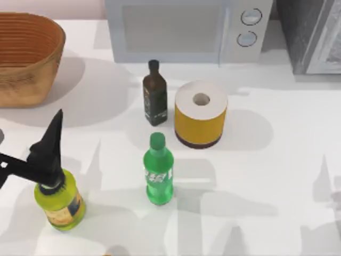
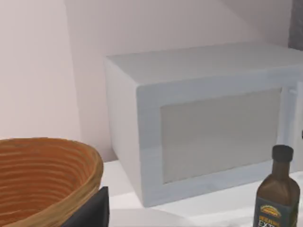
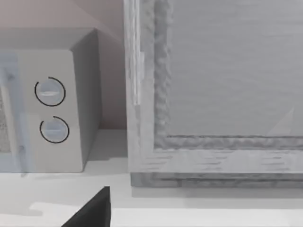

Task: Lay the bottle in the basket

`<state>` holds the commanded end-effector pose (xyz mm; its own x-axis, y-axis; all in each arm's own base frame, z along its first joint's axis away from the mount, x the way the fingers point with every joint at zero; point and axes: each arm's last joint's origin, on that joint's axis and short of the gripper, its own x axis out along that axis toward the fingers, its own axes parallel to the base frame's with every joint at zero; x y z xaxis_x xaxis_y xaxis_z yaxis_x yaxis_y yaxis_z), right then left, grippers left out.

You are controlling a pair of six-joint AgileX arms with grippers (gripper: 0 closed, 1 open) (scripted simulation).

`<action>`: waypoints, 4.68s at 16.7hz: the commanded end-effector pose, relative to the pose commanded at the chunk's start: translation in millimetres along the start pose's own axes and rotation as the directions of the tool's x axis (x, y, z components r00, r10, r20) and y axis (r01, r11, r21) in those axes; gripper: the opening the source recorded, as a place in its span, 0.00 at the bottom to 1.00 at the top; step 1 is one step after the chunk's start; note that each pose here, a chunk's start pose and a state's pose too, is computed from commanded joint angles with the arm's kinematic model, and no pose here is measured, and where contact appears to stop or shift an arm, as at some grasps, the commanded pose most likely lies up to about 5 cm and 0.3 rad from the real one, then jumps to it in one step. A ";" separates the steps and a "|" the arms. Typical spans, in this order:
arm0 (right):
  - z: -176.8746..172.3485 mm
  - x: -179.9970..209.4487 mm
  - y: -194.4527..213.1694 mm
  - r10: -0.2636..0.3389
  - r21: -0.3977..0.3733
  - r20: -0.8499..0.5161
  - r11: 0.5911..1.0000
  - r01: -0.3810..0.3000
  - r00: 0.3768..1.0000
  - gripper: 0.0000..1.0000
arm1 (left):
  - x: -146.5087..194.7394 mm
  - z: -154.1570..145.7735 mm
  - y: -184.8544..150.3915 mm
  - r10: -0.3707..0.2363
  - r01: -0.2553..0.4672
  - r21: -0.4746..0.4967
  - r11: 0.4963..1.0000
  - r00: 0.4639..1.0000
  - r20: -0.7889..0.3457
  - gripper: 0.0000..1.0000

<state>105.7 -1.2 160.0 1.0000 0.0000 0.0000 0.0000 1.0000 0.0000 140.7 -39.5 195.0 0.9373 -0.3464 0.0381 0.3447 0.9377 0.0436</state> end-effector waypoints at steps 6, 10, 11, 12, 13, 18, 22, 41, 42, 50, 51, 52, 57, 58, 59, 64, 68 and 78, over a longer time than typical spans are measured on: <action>0.0 0.0 0.0 0.000 0.000 0.000 1.000 0.000 1.000 1.00 | 42.4 -31.0 -50.7 -0.327 0.328 -0.016 0.945 0.937 -0.121 1.00; 0.0 0.0 0.0 0.000 0.000 0.000 1.000 0.000 1.000 1.00 | 42.1 -67.8 -76.4 -0.431 0.434 -0.042 0.900 0.871 -0.236 1.00; 0.0 0.0 0.0 0.000 0.000 0.000 1.000 0.000 1.000 1.00 | 38.8 -75.7 -78.5 -0.437 0.441 -0.047 0.896 0.861 -0.262 1.00; 0.0 0.0 0.0 0.000 0.000 0.000 1.000 0.000 1.000 1.00 | 35.3 -82.2 -79.3 -0.437 0.441 -0.051 0.896 0.853 -0.284 1.00; 0.0 0.0 0.0 0.000 0.000 0.000 1.000 0.000 1.000 1.00 | 32.5 -86.8 -79.1 -0.434 0.439 -0.054 0.897 0.849 -0.301 1.00; 0.0 0.0 0.0 0.000 0.000 0.000 1.000 0.000 1.000 1.00 | 31.6 -88.6 -78.3 -0.429 0.434 -0.055 0.899 0.849 -0.307 1.00; 0.0 0.0 0.0 0.000 0.000 0.000 1.000 0.000 1.000 1.00 | 46.7 -87.4 -84.5 -0.433 0.438 -0.054 0.897 0.849 -0.304 1.00; 0.0 0.0 0.0 0.000 0.000 0.000 1.000 0.000 1.000 1.00 | 90.2 -110.9 -108.9 -0.431 0.436 -0.055 0.898 0.848 -0.309 0.55; 0.0 0.0 0.0 0.000 0.000 0.000 1.000 0.000 1.000 1.00 | 90.2 -110.9 -108.9 -0.431 0.436 -0.055 0.898 0.848 -0.309 0.47; 0.0 0.0 0.0 0.000 0.000 0.000 1.000 0.000 1.000 1.00 | 90.2 -110.9 -108.9 -0.431 0.436 -0.055 0.898 0.848 -0.309 0.00; 0.0 0.0 0.0 0.000 0.000 0.000 1.000 0.000 1.000 1.00 | 90.2 -110.9 -108.9 -0.431 0.436 -0.055 0.898 0.848 -0.309 0.00; 0.0 0.0 0.0 0.000 0.000 0.000 1.000 0.000 1.000 1.00 | 90.2 -110.9 -108.9 -0.431 0.436 -0.055 0.898 0.848 -0.309 0.00; 0.0 0.0 0.0 0.000 0.000 0.000 1.000 0.000 1.000 1.00 | 89.9 -111.1 -108.6 -0.430 0.436 -0.054 0.898 0.848 -0.311 0.00; 0.0 0.0 0.0 0.000 0.000 0.000 1.000 0.000 1.000 1.00 | 90.1 -110.8 -108.6 -0.430 0.436 -0.054 0.899 0.848 -0.310 0.00; 0.0 0.0 0.0 0.000 0.000 0.000 1.000 0.000 1.000 1.00 | 92.6 -108.1 -108.4 -0.429 0.434 -0.053 0.899 0.851 -0.303 0.00; 0.0 0.0 0.0 0.000 0.000 0.000 1.000 0.000 1.000 1.00 | 134.9 -64.0 -90.2 -0.361 0.364 -0.034 0.931 0.904 -0.230 0.00; 0.0 0.0 0.0 0.000 0.000 0.000 1.000 0.000 1.000 1.00 | 177.2 -5.9 -29.1 -0.187 0.188 -0.017 0.982 0.957 -0.223 0.00; 0.0 0.0 0.0 0.000 0.000 0.000 1.000 0.000 1.000 1.00 | 179.0 119.1 140.3 0.248 -0.266 -0.016 0.964 0.916 -0.317 0.00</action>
<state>105.7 -1.2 160.0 1.0000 0.0000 0.0000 0.0000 1.0000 0.0000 350.8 26.7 326.7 0.9597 -0.0758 -0.2705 0.0833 0.9964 0.0164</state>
